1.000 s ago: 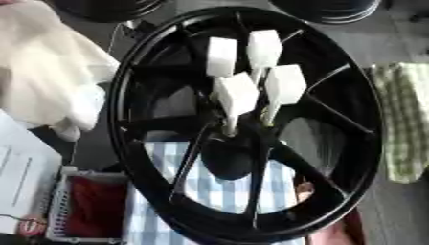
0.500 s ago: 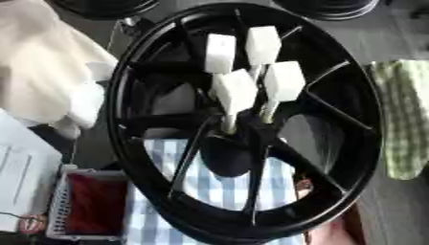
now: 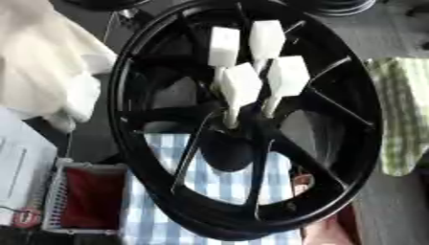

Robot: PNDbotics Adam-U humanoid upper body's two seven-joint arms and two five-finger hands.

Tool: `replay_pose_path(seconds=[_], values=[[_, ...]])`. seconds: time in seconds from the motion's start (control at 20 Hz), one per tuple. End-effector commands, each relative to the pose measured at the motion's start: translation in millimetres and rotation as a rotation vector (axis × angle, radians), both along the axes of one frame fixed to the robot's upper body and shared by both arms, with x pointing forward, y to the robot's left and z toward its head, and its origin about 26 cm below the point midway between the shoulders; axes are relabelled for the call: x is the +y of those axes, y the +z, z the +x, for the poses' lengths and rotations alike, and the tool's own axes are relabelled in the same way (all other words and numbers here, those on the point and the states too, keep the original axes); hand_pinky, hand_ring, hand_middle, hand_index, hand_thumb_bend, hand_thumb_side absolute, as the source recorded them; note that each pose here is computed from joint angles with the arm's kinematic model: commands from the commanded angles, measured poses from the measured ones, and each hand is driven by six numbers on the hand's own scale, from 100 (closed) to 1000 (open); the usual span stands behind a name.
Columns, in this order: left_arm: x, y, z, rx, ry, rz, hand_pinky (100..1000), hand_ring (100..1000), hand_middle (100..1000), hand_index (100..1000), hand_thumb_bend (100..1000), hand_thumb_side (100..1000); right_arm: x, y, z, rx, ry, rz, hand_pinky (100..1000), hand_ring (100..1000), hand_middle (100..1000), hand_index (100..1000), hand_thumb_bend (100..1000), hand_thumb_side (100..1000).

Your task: Pull the pin out of the wheel hub.

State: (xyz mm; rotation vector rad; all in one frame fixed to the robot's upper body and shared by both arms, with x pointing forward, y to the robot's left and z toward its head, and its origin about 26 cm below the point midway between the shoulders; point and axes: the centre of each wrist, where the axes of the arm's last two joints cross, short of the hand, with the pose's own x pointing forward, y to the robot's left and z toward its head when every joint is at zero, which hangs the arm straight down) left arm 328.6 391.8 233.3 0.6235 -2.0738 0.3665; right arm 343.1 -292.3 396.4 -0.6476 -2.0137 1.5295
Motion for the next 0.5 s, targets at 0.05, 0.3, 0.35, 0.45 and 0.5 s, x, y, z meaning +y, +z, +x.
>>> replay_pose_path(seconds=[0.05,0.3,0.35,0.45,0.5], values=[[5,16.5,-5.0,-0.022,0.013,0.064,737,852,869,863,731,726,7,18.1,-21.6,0.003,0.039,-0.233,913,863,839,831,379,493],[5,16.9,-5.2,-0.015,0.009,0.071,736,851,865,860,729,723,29,11.8,-35.9,0.119,0.126,-0.445,920,864,839,833,338,491],[5,17.0,-5.0,-0.014,0.007,0.071,736,851,865,860,729,722,33,8.6,-36.7,0.135,0.138,-0.464,920,865,840,834,329,526],[4,16.6,-4.6,-0.009,0.002,0.074,736,851,863,859,728,722,40,5.8,-38.0,0.145,0.15,-0.484,920,866,841,834,323,527],[4,16.3,-4.4,-0.006,-0.001,0.075,736,851,863,859,727,722,43,5.4,-38.5,0.145,0.156,-0.49,920,867,842,833,326,520]])
